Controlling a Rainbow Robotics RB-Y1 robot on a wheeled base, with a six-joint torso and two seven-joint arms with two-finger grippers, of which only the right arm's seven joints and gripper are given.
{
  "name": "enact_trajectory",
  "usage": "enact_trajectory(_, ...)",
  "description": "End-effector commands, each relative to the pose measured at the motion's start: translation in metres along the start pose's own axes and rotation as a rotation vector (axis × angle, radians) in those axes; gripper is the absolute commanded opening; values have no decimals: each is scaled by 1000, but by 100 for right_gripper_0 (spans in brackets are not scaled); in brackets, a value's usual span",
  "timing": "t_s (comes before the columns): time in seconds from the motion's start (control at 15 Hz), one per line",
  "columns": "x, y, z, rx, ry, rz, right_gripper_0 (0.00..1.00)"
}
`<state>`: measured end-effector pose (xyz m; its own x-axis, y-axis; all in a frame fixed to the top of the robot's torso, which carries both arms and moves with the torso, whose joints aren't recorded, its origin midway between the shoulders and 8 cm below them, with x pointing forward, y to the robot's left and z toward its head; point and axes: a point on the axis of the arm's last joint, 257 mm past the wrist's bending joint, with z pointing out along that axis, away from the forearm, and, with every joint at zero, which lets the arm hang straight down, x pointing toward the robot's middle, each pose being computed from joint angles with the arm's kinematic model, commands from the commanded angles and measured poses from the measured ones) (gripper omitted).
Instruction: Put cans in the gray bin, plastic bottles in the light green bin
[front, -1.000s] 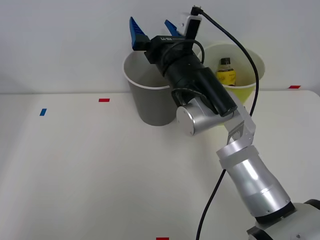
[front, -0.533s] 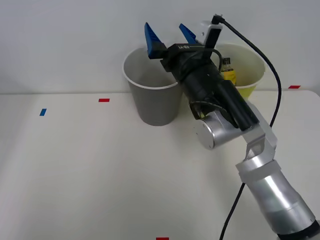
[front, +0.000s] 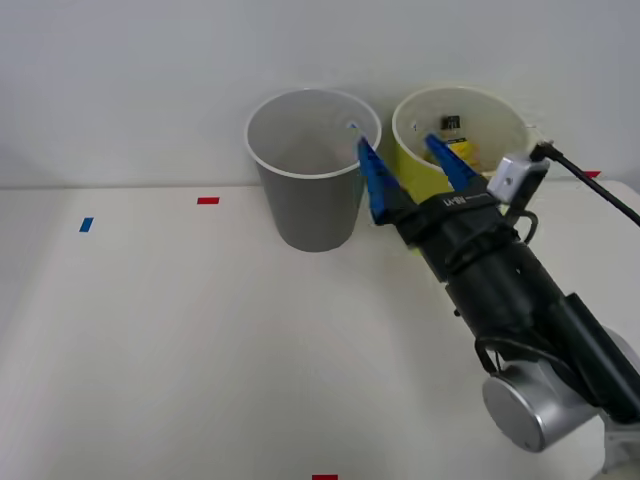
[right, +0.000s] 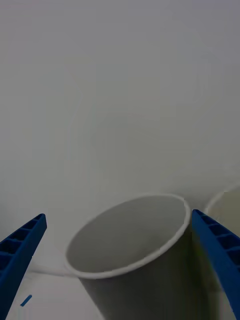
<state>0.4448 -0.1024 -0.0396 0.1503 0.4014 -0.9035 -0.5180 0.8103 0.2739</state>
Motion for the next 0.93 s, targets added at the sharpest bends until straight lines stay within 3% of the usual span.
enact_trajectory(0.07, 0, -15, -71, 73, 72, -66, 100)
enact_trajectory(0.53, 19, -40, -199, 249, 132, -133, 100)
enact_trajectory(0.93, 26, -53, -250, 392, 184, -208, 100)
